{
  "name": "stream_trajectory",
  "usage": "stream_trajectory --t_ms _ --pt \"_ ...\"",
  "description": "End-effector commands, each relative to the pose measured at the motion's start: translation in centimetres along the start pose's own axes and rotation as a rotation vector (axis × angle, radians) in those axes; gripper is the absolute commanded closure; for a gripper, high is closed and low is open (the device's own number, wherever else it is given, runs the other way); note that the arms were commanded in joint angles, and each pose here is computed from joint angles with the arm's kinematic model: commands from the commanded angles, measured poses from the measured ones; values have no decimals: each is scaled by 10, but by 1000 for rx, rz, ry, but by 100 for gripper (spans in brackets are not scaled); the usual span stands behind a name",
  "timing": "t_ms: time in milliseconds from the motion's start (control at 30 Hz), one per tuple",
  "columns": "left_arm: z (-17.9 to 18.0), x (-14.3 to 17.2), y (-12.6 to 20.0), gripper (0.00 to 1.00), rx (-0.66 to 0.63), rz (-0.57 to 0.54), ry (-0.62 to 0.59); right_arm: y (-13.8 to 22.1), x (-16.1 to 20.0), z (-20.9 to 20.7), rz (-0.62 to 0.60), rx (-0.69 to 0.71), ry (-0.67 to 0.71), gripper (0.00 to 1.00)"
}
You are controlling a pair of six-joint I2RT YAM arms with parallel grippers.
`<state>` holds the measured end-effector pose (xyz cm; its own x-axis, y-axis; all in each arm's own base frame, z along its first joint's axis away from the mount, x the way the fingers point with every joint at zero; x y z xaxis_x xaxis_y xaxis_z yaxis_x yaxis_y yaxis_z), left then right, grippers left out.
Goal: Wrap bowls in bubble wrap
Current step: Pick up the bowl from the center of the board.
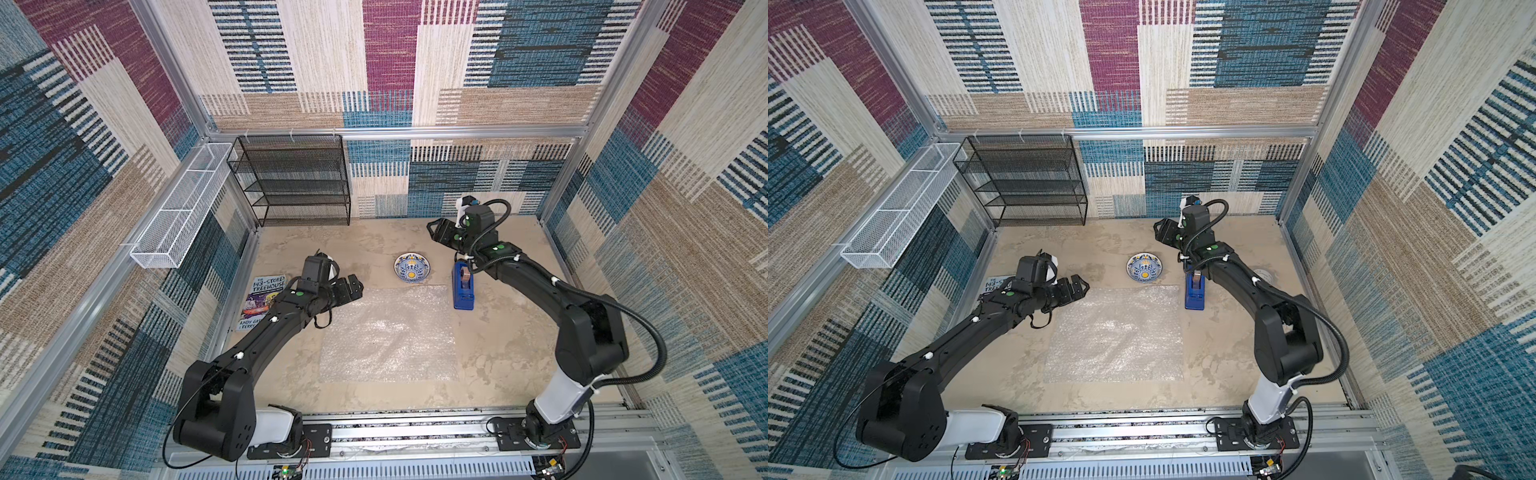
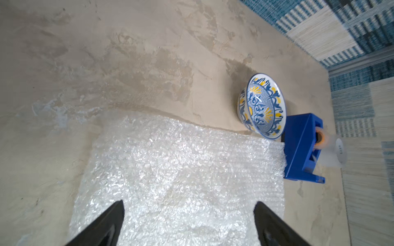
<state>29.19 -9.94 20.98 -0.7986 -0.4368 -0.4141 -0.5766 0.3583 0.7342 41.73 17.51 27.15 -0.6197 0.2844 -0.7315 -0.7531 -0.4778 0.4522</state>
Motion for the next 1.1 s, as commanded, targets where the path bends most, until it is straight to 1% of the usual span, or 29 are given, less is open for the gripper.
stream_trajectory --t_ms 0,33,200,367,533,667,867,1067 --pt "-2 6 -4 2 18 43 -39 -25 24 -8 119 26 -60 44" --pt "-4 7 -4 2 25 50 -45 -34 31 -11 146 27 -67 47" --pt "-7 7 -2 2 37 46 -60 -61 59 -25 226 98 -82 55" --pt "-7 7 -2 2 38 47 -64 -64 72 -34 249 140 -90 56" --pt "-5 10 -5 3 44 61 -60 -55 68 -33 225 165 -58 56" --pt "-5 10 -7 3 49 68 -61 -54 73 -38 240 191 -55 56" --pt "-5 10 -6 3 47 57 -65 -60 85 -43 270 193 -59 56" --pt "-3 13 -7 3 45 62 -64 -75 89 -45 290 150 -56 60"
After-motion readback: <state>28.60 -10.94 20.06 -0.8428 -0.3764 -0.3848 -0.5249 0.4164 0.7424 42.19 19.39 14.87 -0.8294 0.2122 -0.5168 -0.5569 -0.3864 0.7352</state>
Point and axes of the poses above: each gripper's point midway between its finger pads, its own y axis back along the fingers, its own z axis along the line the jaws close on, x = y × z, the point moved 10 cm from there along y, back along the fingers, and after that the axes turned 8 degrees about y, right-handed, at the moved point
